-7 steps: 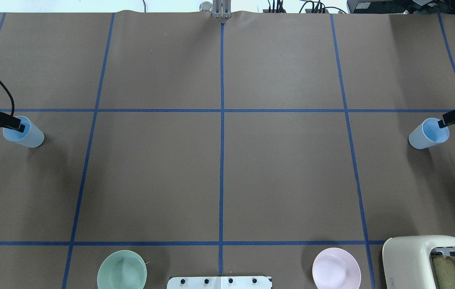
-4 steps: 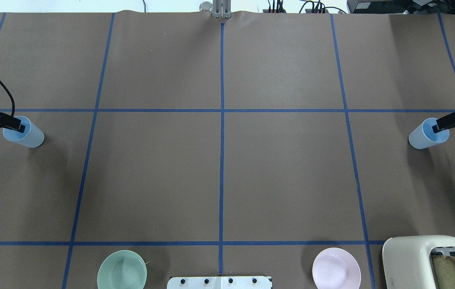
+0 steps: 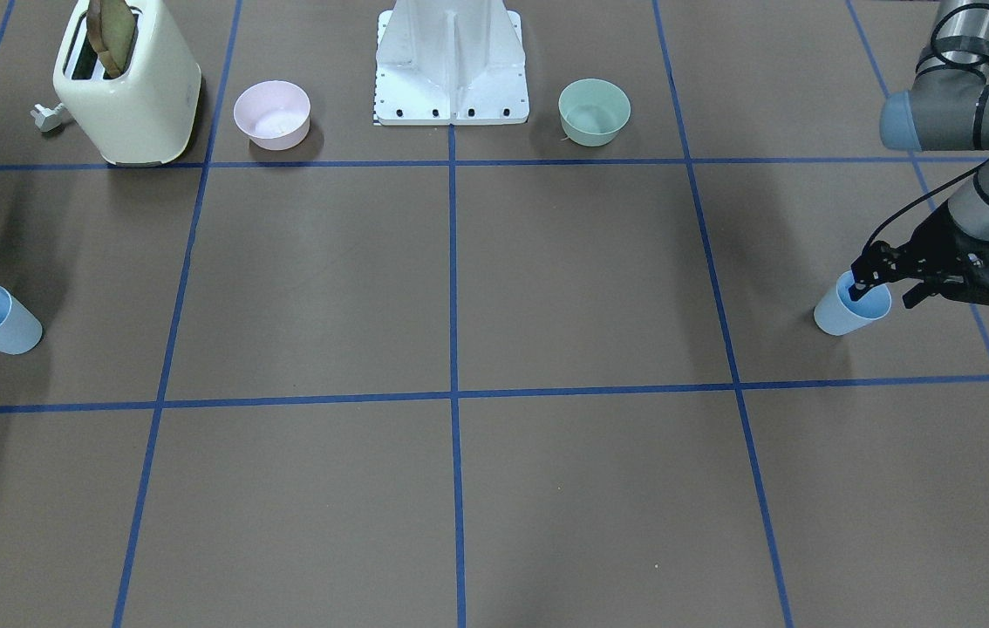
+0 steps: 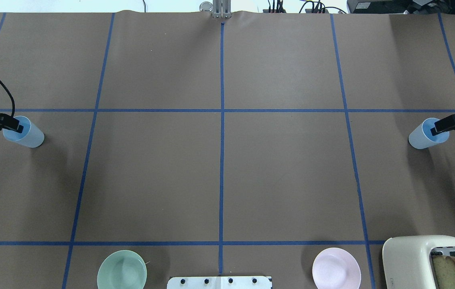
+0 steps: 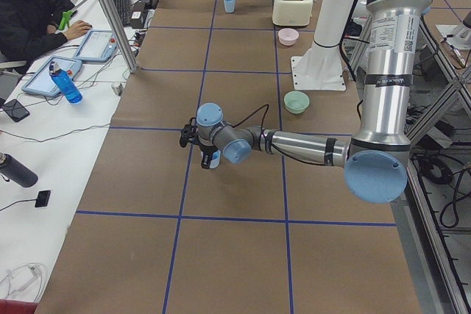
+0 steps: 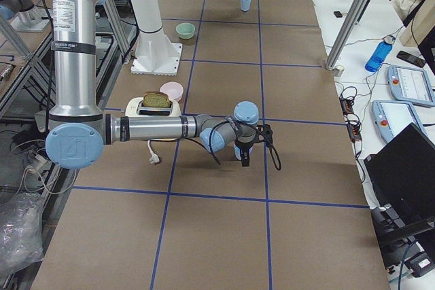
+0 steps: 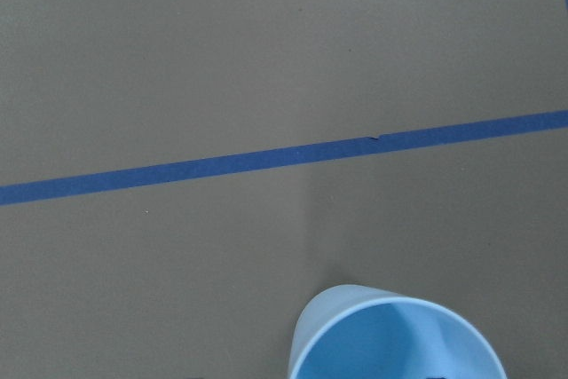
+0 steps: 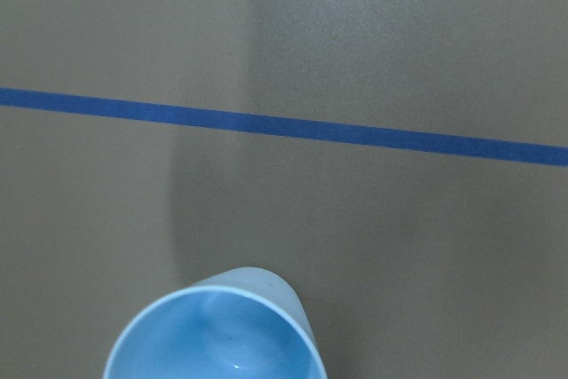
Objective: Stack blue cups with both arms
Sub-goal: 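Close both grippers on the rims of the two blue cups, then carry the left cup to the table centre while the right gripper lifts its cup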
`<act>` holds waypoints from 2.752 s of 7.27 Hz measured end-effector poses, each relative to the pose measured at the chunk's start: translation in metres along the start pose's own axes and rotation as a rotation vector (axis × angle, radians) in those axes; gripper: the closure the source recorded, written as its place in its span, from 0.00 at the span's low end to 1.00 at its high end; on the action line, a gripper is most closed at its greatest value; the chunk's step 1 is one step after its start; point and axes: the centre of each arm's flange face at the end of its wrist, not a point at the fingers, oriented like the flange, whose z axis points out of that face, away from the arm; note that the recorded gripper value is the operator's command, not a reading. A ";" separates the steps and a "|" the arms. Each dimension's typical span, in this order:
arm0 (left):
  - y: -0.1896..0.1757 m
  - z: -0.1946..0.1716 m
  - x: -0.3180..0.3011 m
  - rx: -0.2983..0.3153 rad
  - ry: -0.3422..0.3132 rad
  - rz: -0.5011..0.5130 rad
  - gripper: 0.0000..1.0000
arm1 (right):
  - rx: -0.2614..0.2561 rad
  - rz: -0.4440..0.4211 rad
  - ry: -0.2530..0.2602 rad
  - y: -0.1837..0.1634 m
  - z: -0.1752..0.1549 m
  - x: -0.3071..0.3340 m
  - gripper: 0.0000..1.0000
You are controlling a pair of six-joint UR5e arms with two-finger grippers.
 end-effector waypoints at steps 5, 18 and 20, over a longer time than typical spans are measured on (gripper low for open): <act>0.000 0.000 0.004 -0.005 0.007 0.003 1.00 | 0.007 0.002 0.039 0.000 0.008 -0.004 1.00; -0.029 0.007 0.478 -0.127 0.056 -0.233 1.00 | 0.008 0.134 -0.017 -0.143 -0.122 -0.138 1.00; -0.014 0.024 0.536 -0.121 0.052 -0.251 1.00 | 0.001 0.145 -0.014 -0.169 -0.151 -0.183 1.00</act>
